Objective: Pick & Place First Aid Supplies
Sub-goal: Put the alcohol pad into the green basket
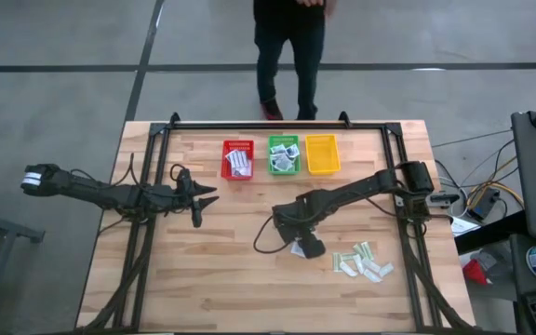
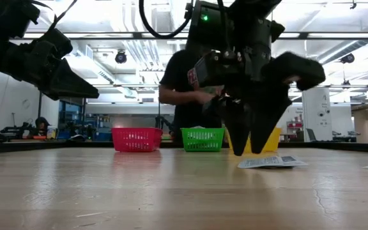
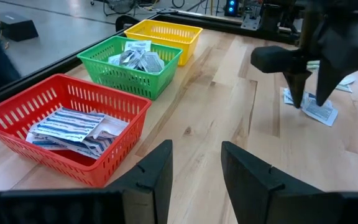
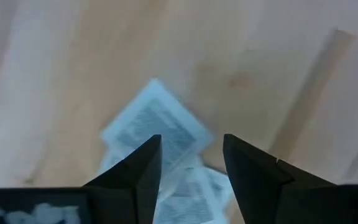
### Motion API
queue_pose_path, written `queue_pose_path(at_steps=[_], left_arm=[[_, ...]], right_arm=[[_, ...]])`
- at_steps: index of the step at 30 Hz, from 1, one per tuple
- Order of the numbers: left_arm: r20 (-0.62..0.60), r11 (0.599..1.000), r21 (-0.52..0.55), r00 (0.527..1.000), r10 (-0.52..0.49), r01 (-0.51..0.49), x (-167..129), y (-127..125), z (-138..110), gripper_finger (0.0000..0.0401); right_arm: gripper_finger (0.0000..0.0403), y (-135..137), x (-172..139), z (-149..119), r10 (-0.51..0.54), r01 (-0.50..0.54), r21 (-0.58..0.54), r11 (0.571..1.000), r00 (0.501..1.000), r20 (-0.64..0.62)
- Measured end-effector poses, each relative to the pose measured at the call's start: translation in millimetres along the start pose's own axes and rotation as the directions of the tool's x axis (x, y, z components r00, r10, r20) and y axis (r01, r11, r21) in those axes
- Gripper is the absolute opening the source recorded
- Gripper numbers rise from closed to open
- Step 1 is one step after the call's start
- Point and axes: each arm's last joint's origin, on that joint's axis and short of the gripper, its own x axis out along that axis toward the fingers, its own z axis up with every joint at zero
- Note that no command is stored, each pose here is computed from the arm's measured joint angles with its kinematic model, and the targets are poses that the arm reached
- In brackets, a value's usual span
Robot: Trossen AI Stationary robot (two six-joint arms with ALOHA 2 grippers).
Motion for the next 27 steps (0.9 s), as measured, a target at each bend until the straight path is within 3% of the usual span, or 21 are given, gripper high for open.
queue_pose_path(at_steps=[4, 14, 27], left_arm=[[0.000, 1.000, 0.000, 1.000, 0.000, 0.000, 0, 0, 0, 0.0133], [0.000, 1.000, 0.000, 1.000, 0.000, 0.000, 0, 0, 0, 0.0133], [0.000, 1.000, 0.000, 1.000, 0.000, 0.000, 0, 0, 0, 0.0133]], right_arm=[[0.0169, -2, 0, 0, -0.069, 0.069, -0.005, 0.998, 0.998, -0.007], [0.0169, 1, 1, 1, -0.021, 0.021, -0.010, 1.000, 1.000, 0.006], [0.0161, -1, 13, -8, -0.032, 0.032, -0.011, 0.999, 0.999, 0.029]])
